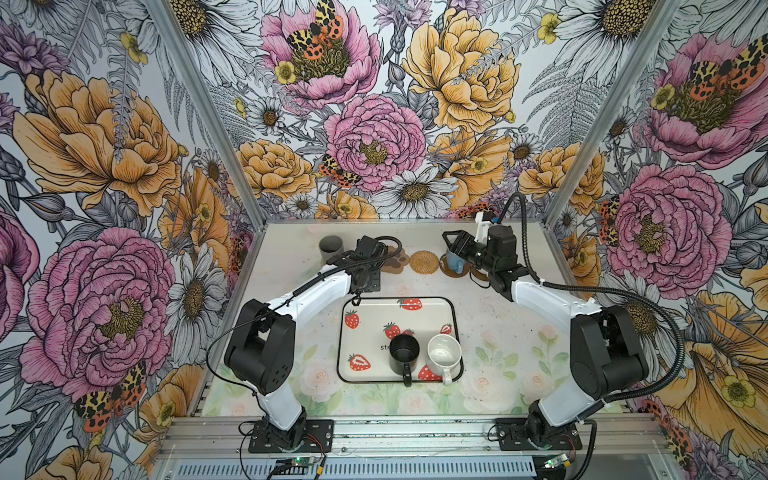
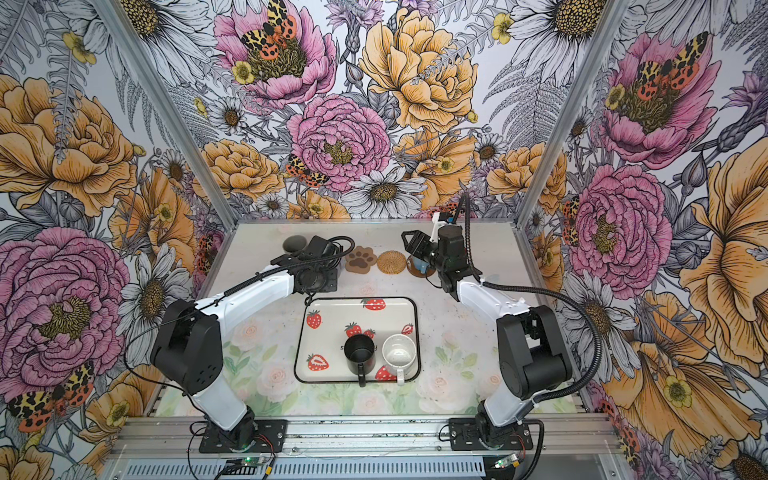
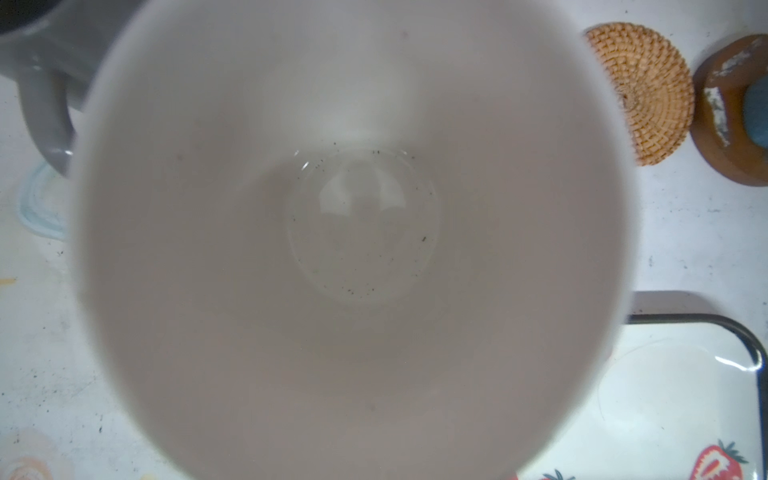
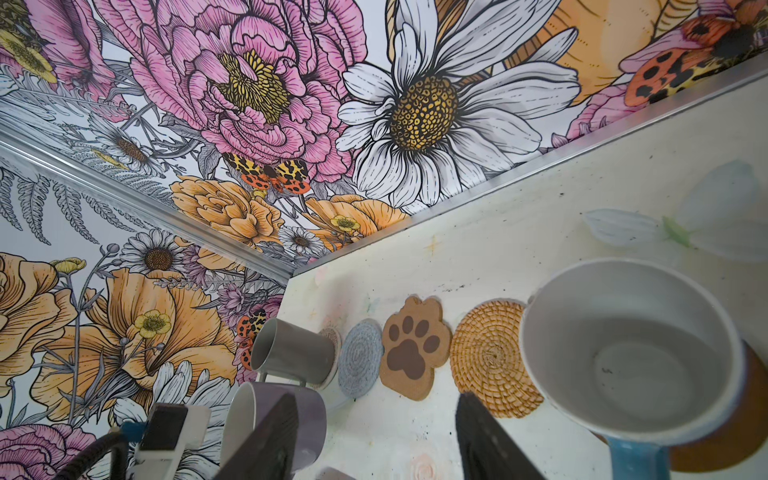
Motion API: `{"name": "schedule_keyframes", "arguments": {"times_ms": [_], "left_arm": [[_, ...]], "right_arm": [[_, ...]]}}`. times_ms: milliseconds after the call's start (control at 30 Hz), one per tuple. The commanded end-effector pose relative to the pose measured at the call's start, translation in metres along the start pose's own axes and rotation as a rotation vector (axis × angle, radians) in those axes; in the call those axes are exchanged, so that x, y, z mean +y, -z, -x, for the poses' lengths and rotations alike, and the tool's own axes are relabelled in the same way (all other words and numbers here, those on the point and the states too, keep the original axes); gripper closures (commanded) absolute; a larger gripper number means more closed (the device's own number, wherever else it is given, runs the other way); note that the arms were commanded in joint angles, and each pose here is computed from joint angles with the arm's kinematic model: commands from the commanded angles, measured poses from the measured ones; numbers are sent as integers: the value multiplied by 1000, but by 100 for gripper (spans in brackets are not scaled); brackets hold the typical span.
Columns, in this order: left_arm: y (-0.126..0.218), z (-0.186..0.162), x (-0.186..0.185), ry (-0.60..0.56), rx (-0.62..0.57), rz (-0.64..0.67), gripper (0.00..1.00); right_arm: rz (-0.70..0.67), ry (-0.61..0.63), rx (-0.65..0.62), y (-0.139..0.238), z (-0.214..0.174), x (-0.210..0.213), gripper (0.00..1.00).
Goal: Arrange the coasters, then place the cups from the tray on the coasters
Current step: 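Carry the purple-handled mug with the left gripper toward the blue woven coaster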
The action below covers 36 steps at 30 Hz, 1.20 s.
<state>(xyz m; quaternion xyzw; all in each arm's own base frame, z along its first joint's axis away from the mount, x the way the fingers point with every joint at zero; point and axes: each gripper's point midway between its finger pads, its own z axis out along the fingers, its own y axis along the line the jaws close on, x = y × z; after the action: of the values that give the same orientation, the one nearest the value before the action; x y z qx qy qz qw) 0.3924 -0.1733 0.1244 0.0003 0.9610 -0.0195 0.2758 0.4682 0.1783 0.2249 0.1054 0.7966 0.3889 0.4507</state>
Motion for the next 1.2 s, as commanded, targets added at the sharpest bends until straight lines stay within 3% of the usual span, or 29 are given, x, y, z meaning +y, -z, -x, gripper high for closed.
{"name": "schedule_keyframes", "arguments": {"times_ms": [0, 1167], "left_arm": [[9, 41, -18, 2, -113, -89, 100], [-53, 78, 7, 29, -103, -33, 100]], "right_arm": [[-7, -5, 12, -2, -3, -7, 37], [-27, -27, 38, -8, -6, -14, 38]]}}
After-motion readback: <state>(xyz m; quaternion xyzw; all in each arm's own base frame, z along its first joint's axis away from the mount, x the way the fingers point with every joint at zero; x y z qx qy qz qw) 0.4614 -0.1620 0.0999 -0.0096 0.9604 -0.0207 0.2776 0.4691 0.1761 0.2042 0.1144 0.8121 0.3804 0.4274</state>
